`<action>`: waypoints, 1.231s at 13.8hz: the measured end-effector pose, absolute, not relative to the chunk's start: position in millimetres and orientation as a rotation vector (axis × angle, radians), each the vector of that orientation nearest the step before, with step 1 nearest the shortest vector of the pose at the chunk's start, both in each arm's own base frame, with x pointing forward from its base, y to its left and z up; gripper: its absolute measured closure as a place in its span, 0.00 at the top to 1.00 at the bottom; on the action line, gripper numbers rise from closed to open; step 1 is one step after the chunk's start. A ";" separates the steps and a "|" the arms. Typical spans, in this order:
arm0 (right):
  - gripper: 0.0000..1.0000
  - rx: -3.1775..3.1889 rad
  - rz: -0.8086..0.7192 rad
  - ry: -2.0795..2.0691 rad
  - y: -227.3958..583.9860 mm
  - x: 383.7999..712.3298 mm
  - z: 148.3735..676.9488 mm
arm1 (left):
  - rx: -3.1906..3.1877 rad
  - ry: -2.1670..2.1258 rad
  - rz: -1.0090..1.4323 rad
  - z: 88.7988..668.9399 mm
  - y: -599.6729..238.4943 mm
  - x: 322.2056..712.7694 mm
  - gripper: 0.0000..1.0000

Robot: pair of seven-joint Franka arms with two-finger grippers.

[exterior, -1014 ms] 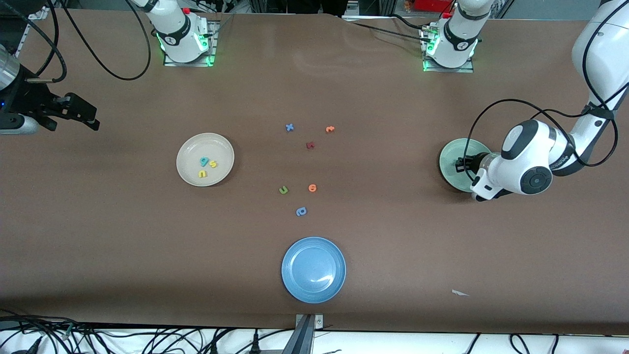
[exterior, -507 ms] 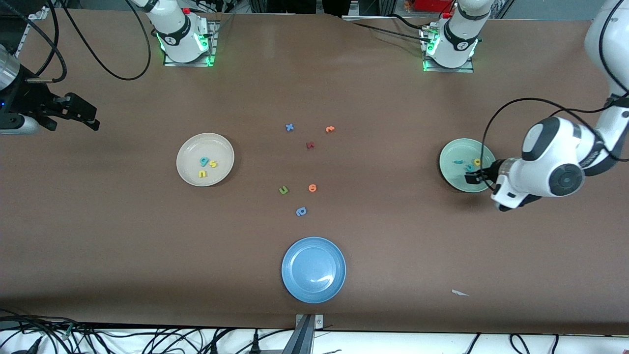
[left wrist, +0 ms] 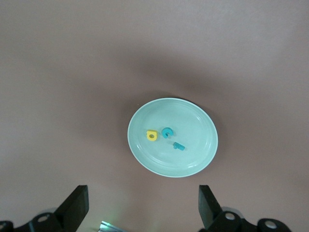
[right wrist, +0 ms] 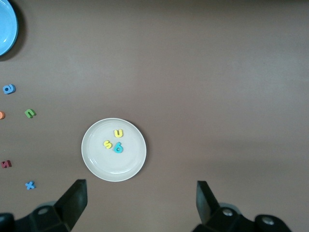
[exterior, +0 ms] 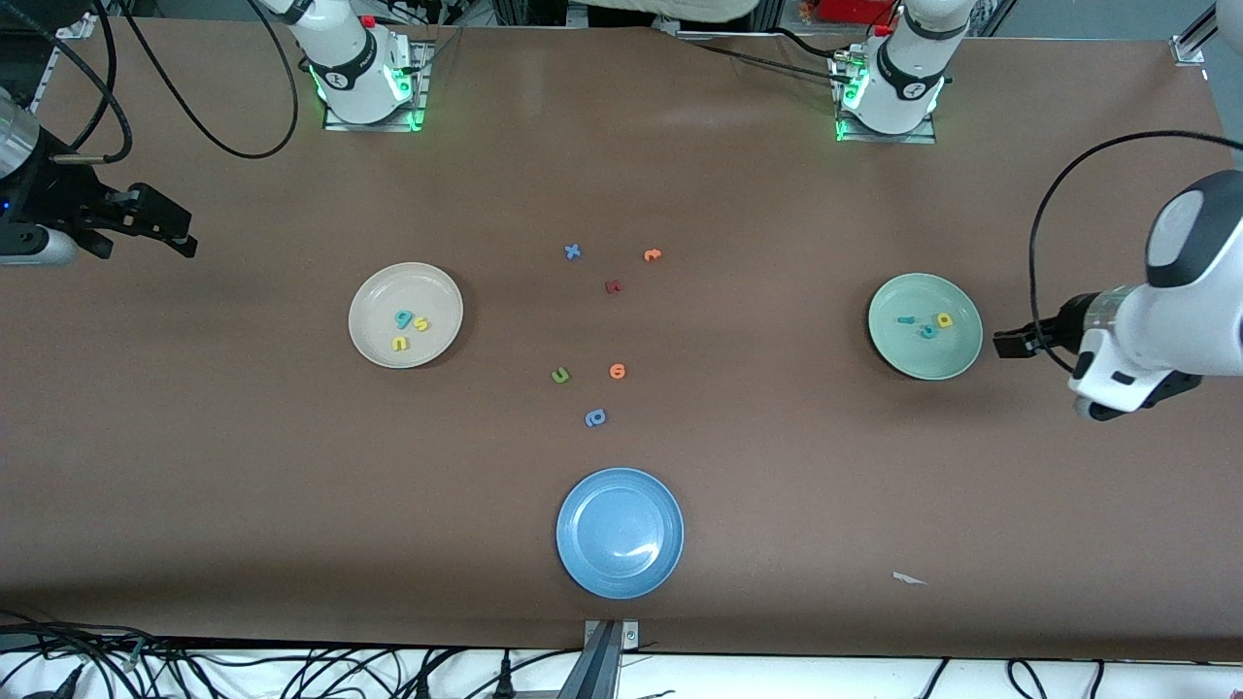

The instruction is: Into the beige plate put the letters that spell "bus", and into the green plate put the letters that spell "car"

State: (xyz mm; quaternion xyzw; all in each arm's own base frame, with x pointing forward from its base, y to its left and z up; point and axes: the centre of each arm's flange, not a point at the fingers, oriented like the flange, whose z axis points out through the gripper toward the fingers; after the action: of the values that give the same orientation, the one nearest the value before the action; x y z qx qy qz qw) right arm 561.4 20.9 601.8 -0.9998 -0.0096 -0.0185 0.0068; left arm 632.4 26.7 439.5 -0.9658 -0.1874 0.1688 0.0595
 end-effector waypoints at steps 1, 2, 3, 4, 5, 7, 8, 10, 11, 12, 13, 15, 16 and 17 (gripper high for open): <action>1.00 -3.127 -0.058 -0.030 20.9 561.4 601.8 | -2.935 -0.540 0.507 453.1 28.0 634.4 1.00; 1.00 -3.127 -0.058 -0.030 20.9 561.4 601.8 | -2.949 -0.500 0.502 465.2 28.2 636.1 1.00; 1.00 -3.127 -0.058 -0.030 20.9 561.4 601.8 | -2.961 -0.447 0.501 475.3 26.1 637.9 1.00; 1.00 -3.127 -0.058 -0.030 20.9 561.4 601.8 | -2.956 -0.404 0.509 482.2 24.0 640.8 1.00; 1.00 -3.127 -0.058 -0.030 20.9 561.4 601.8 | -2.938 -0.365 0.522 486.0 23.0 645.7 1.00; 1.00 -3.127 -0.058 -0.030 20.9 561.4 601.8 | -2.930 -0.323 0.545 496.1 16.9 655.4 1.00; 1.00 -3.127 -0.058 -0.030 20.9 561.4 601.9 | -2.948 -0.335 0.557 500.5 14.6 658.4 1.00; 1.00 -3.127 -0.058 -0.030 20.9 561.4 601.8 | -2.973 -0.358 0.585 501.3 15.4 662.0 1.00; 1.00 -3.127 -0.057 -0.030 20.9 561.4 601.8 | -2.991 -0.360 0.599 501.8 16.2 662.5 1.00; 1.00 -3.127 -0.057 -0.030 20.9 561.4 601.8 | -3.019 -0.367 0.611 503.8 17.4 661.9 1.00; 1.00 -3.127 -0.057 -0.030 20.9 561.4 601.8 | -3.051 -0.381 0.613 508.2 20.9 660.9 1.00; 1.00 -3.127 -0.058 -0.030 20.9 561.4 601.8 | -3.099 -0.404 0.553 524.1 28.2 658.8 1.00; 1.00 -3.127 -0.058 -0.030 20.9 561.4 601.9 | -3.110 -0.412 0.502 530.3 29.1 657.6 1.00; 1.00 -3.127 -0.058 -0.030 20.9 561.4 601.9 | -3.121 -0.416 0.441 534.0 28.7 655.6 1.00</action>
State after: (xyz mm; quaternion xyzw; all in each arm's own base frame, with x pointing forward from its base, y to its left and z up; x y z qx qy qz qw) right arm 561.4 20.9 601.9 -0.9998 -0.0096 -0.0184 0.0068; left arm 655.6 28.7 534.0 -0.9815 -0.1306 0.1387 -0.0191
